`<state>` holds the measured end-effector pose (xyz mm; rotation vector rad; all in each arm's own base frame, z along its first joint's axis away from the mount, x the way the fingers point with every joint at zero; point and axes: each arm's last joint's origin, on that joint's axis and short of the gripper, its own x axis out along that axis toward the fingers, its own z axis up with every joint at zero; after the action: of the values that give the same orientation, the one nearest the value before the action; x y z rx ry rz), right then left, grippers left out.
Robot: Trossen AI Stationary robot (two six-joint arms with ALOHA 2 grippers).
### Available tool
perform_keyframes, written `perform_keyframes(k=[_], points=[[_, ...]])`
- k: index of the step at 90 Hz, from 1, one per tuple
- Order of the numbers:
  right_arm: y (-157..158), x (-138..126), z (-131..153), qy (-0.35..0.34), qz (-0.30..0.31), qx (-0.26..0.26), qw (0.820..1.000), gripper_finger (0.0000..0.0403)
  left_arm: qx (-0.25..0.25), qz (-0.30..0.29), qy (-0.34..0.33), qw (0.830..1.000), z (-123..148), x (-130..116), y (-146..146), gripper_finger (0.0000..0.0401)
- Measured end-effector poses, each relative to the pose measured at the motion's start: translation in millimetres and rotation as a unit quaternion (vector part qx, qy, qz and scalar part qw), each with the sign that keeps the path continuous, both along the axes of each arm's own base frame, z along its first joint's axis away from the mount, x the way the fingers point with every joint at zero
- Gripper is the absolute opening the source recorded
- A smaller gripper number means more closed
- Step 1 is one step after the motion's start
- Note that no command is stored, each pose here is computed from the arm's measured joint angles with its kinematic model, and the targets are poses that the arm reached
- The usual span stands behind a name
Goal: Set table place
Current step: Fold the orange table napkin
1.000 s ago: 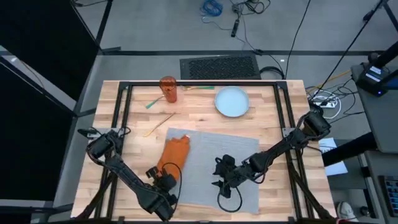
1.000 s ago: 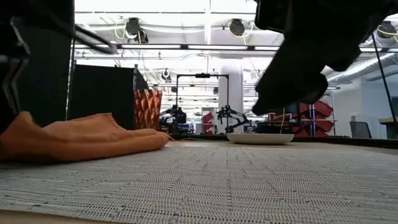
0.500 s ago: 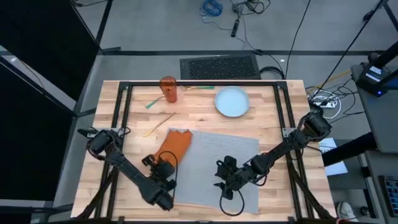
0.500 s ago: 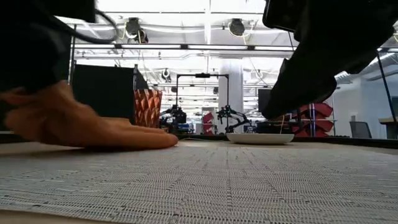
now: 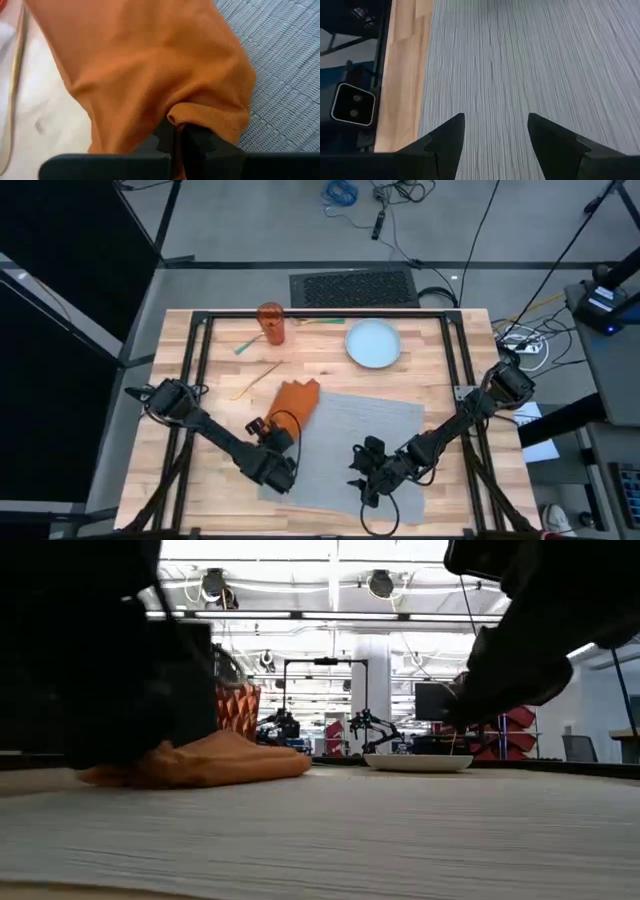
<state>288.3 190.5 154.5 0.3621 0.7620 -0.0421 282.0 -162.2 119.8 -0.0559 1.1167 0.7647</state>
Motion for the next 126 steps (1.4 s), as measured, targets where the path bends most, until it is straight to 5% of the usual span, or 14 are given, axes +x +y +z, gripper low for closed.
perform_keyframes(k=[70,107,126], points=[[-6.1,3.3,-0.2,-0.002,-0.016,-0.009,1.0,0.0203,-0.068,-0.021,-0.041,0.997,21.1,4.1,-10.0,0.0004],[-10.5,5.1,-1.0,0.002,-0.021,-0.014,1.0,0.0203,-0.117,-0.052,-0.08,0.989,22.8,0.6,-36.4,0.0135],[-10.9,5.1,-0.9,-0.001,-0.027,-0.019,0.999,0.0203,-0.124,-0.066,-0.089,0.986,30.1,1.5,-45.5,0.0168]])
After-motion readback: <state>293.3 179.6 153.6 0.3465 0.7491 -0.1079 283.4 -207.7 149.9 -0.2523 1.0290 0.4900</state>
